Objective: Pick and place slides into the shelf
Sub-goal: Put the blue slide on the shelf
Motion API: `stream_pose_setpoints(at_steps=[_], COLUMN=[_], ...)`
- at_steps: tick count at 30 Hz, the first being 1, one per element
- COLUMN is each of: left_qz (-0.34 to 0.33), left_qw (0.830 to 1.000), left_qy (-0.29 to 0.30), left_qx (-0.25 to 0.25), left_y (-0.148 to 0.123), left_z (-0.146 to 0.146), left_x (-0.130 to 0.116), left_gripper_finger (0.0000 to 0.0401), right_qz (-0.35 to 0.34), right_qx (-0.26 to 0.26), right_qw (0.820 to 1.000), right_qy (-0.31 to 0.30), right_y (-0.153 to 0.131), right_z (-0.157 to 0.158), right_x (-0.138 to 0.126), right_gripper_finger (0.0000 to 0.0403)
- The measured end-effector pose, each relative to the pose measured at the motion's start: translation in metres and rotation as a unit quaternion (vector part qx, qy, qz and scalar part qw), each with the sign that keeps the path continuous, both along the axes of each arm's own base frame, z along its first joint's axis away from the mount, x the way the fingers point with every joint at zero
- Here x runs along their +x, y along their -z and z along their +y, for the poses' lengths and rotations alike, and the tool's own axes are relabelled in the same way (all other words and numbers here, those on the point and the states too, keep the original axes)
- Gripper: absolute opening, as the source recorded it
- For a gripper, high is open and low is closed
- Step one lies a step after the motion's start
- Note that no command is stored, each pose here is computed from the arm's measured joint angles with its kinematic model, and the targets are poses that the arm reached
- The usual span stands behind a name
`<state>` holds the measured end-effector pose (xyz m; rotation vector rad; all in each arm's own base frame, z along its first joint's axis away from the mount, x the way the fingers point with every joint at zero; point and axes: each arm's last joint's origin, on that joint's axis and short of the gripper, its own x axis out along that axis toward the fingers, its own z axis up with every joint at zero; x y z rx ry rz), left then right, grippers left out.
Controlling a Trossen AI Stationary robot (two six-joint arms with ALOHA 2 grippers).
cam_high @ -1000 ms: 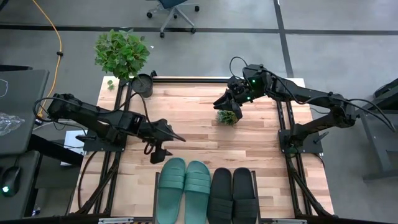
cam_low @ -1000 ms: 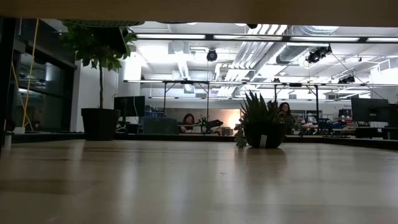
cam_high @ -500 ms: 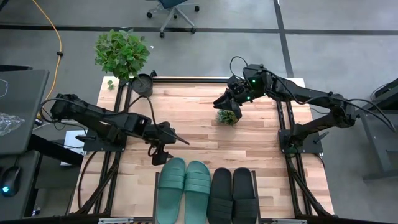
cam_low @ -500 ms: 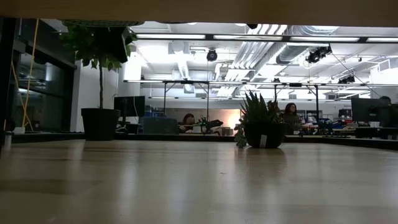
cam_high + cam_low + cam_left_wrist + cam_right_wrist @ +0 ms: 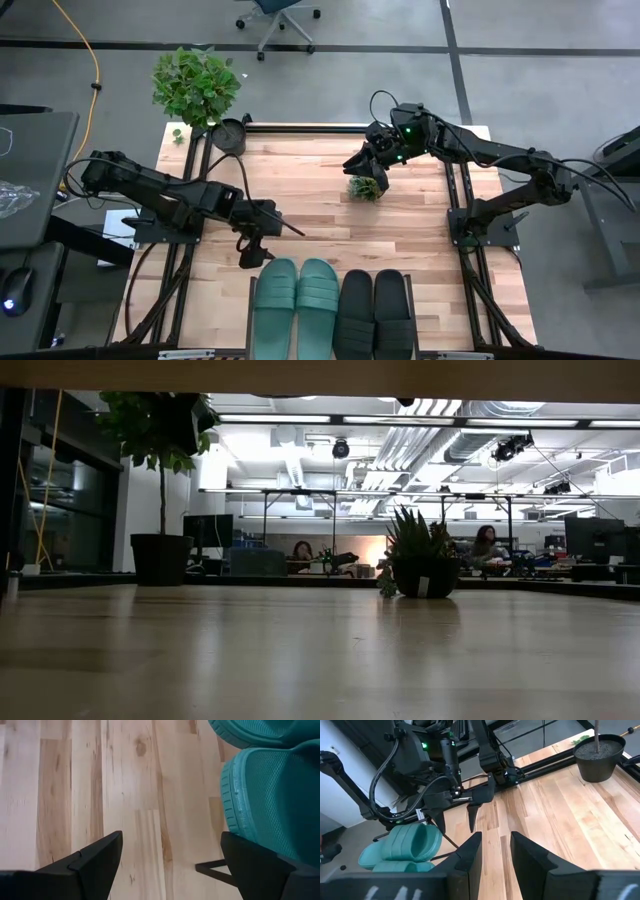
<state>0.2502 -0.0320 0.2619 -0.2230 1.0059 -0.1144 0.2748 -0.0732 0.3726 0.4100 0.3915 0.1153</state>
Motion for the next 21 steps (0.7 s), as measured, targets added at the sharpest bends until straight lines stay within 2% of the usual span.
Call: stream_pose_setpoints(at_steps=[5, 21], left_qz=[-0.020, -0.015], left_qw=[1.000, 0.999], left_qy=[0.018, 0.038], left_qx=[-0.009, -0.019], left_y=[-0.0023, -0.0018], left_z=[-0.0012, -0.0021], left_x=[0.0029, 0.0017], left_gripper_finger=[0.0326, 0.0326], right_qz=[0.000, -0.001], right_qx=[0.000, -0.004], right_qw=[1.000, 1.000], right_qy=[0.000, -0.001], right_y=[0.0000, 0.0000], right_z=[0.0000, 0.0000], right_x=[0.0000, 0.0000], right_gripper_finger=[0.0094, 0.0094])
